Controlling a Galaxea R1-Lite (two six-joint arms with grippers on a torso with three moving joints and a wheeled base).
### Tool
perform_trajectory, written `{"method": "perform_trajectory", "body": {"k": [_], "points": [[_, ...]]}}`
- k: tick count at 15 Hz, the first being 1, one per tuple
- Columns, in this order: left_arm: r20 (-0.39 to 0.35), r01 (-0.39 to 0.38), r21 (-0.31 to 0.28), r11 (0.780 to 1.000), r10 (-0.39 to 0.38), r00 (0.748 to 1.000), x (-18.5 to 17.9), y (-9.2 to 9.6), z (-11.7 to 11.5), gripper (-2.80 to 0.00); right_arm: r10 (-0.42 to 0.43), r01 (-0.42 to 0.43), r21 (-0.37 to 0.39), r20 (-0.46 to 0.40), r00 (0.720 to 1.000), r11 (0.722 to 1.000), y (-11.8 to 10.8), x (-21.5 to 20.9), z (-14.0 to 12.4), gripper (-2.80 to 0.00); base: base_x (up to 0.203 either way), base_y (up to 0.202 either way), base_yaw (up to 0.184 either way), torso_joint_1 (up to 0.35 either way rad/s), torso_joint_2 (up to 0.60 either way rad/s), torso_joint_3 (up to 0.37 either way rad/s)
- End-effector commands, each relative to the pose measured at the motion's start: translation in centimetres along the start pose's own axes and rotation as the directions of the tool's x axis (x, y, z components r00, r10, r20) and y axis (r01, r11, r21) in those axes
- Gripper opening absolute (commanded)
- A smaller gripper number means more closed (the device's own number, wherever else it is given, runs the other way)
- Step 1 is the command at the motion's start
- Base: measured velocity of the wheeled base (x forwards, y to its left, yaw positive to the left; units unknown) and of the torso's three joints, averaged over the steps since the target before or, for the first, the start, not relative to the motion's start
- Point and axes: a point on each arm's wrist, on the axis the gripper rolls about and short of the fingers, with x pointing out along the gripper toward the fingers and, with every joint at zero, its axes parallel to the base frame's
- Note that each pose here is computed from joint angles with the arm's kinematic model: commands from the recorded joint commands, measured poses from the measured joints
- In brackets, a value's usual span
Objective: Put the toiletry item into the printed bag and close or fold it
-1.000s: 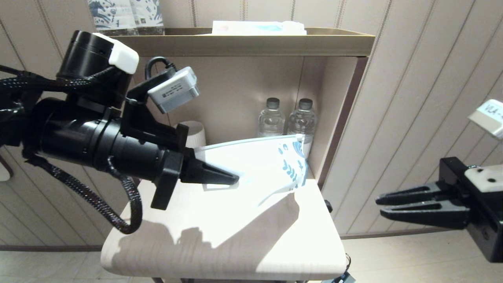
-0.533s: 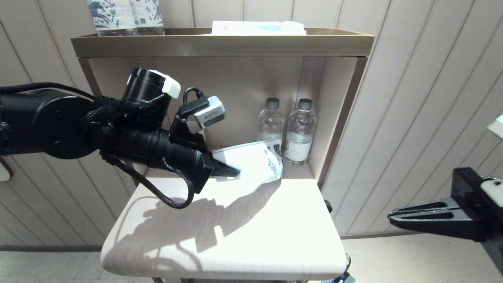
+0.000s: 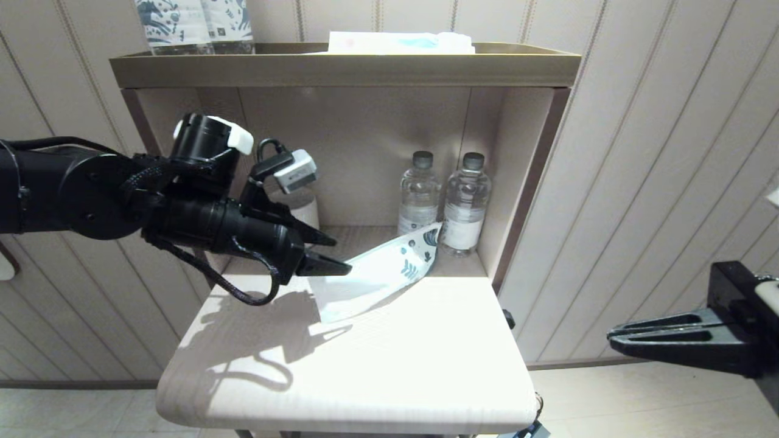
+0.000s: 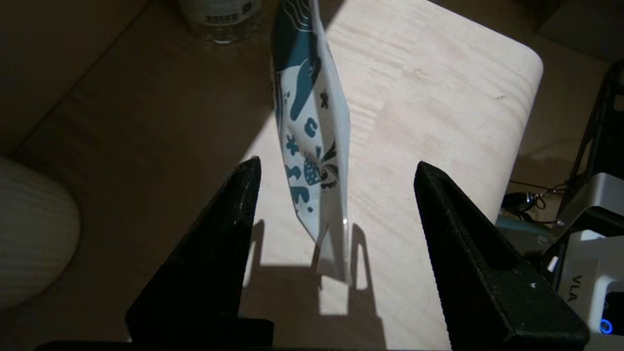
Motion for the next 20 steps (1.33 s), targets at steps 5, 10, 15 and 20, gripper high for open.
{"method": "perform_trajectory", "body": {"k": [5,10,15,20], "points": [[0.087,-0.101,0.023,0.995,0.098,0.991,-11.7,-8.7,-2.0,-2.8,-0.076,0.076,0.052,-0.002,0.997,0.996,1.5,-1.5,-1.6,-2.8,0.0,0.0,0.0,0.0,0.0,0.0],[0.194,-0.284,0.0,0.959,0.279,0.941,-19.9,-19.4,-7.8,-2.8,-0.334,0.331,0.095,0.019,0.942,0.939,4.8,-4.9,-3.3,-2.8,0.0,0.0,0.0,0.0,0.0,0.0],[-0.038,-0.694,-0.299,0.655,0.718,0.695,-20.1,-21.7,-14.4,-2.8,-0.465,0.483,0.269,-0.131,0.875,0.833,7.4,-4.6,-9.3,-2.8,0.0,0.0,0.0,0.0,0.0,0.0],[-0.203,-0.843,-0.368,0.393,0.851,0.485,-18.8,-22.5,-18.7,-2.8,-0.443,0.487,0.301,-0.207,0.872,0.82,6.8,-3.4,-13.2,-2.8,0.0,0.0,0.0,0.0,0.0,0.0]]}}
